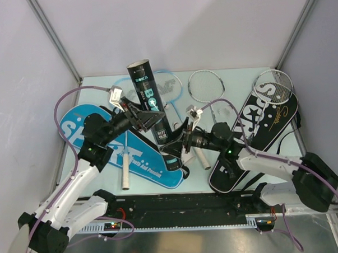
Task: Pack up the badminton gear
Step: Close the lid on the shuttle tube.
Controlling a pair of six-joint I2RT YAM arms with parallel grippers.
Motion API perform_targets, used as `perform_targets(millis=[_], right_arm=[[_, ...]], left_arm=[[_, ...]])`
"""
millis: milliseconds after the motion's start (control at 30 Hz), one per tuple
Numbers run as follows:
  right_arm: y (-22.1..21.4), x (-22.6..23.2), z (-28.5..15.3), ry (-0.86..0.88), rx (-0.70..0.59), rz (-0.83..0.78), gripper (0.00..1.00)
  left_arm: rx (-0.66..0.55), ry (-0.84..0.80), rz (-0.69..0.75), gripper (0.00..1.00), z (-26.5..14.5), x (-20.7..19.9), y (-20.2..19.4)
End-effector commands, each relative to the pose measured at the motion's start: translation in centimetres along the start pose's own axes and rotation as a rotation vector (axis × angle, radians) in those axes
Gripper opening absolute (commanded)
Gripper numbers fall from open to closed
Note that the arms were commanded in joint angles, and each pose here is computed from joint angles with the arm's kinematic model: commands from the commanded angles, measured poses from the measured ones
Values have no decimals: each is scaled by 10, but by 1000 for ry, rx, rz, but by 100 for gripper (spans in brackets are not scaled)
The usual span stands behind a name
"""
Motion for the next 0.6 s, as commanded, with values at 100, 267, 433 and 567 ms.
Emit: perform_targets(millis=[100, 267, 433, 567], right_arm=[[5, -16, -38, -253, 23, -24, 87], [6, -31, -63, -408, 35, 20, 85], [14, -53, -93, -560, 16, 147, 80], [18, -86, -131, -772, 9, 185, 77]], left_arm=[[-32, 53, 76, 54, -2, 10, 6], [5, 111, 119, 55, -8, 20, 0], [71, 261, 230, 56, -32, 38, -9], [85, 332, 318, 58, -54, 42, -9]])
Point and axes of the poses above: each gripper's point midway between its finger pads, its own z axis out along the fingers, its own x axis along the line the jaws close on, y = z × x, the point moved 1 cm from there along -z, back along the fingers, and after that the axes turned 7 degrees about -z, right-handed, at the moved point
